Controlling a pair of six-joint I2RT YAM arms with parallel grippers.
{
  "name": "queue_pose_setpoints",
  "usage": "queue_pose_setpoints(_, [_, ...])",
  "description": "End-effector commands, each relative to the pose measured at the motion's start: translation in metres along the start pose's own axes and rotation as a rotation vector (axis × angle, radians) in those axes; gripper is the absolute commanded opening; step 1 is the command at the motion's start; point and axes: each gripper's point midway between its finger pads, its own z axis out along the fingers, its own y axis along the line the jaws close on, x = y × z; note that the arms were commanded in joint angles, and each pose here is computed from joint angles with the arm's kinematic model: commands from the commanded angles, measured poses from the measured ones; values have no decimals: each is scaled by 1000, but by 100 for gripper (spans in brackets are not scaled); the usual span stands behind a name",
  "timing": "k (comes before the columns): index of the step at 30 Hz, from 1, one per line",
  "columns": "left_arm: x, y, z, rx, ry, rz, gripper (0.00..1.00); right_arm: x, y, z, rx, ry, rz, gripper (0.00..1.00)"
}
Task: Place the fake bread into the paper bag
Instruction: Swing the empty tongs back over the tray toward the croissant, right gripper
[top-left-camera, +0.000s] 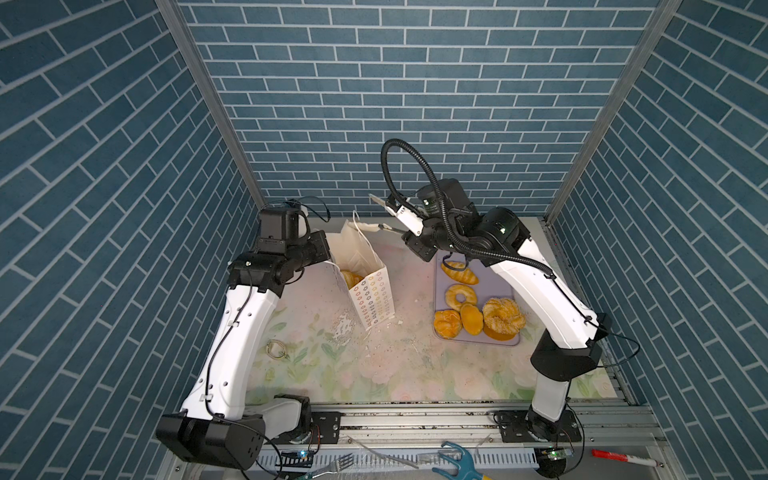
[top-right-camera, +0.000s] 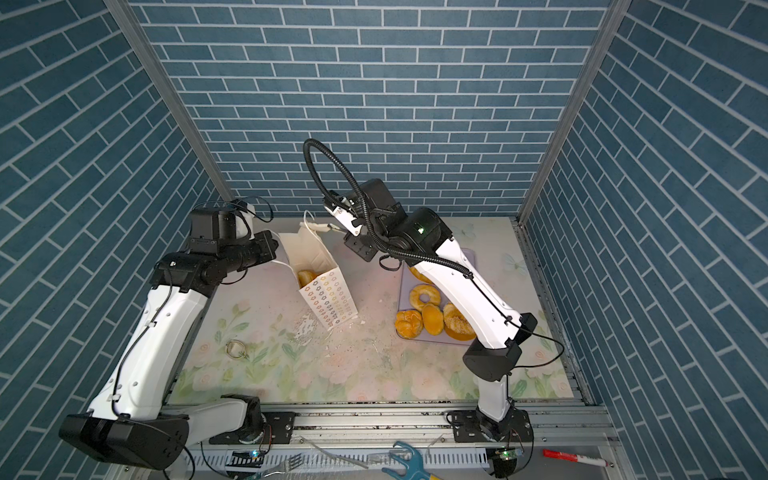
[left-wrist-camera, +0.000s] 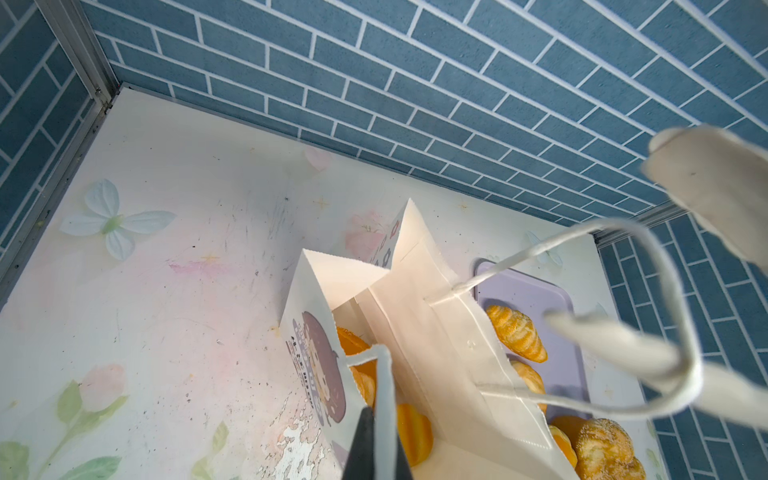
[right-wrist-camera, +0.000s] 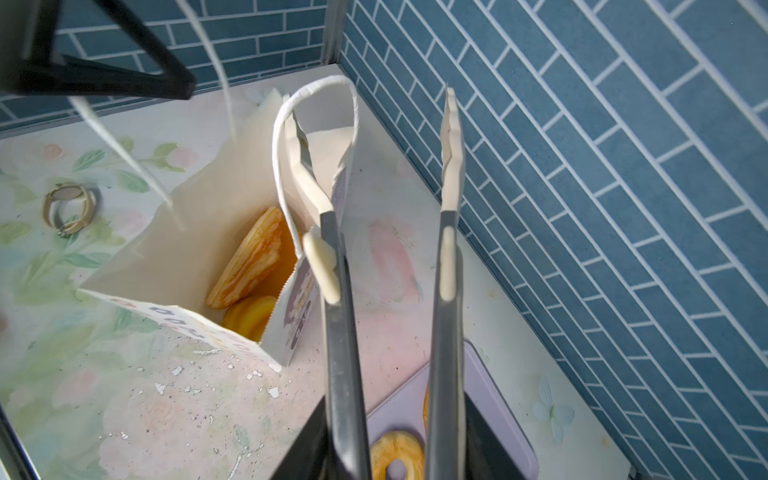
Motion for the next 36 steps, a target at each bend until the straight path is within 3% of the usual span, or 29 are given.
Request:
queue_pose_setpoints(1, [-2, -4, 2, 15, -4, 4, 0, 7, -54, -34, 146, -30, 164, 43])
queue_pose_setpoints(12, [0, -5, 1, 24, 2, 1, 0, 114, -103, -27, 254, 194, 376, 44])
queue_pose_setpoints(20, [1, -5, 1, 20, 11, 6, 0, 196, -104, -3, 217, 343, 532, 46])
queue_pose_setpoints(36, [0, -5, -2, 20, 8, 3, 0, 260, -105, 41, 138, 457, 691, 49])
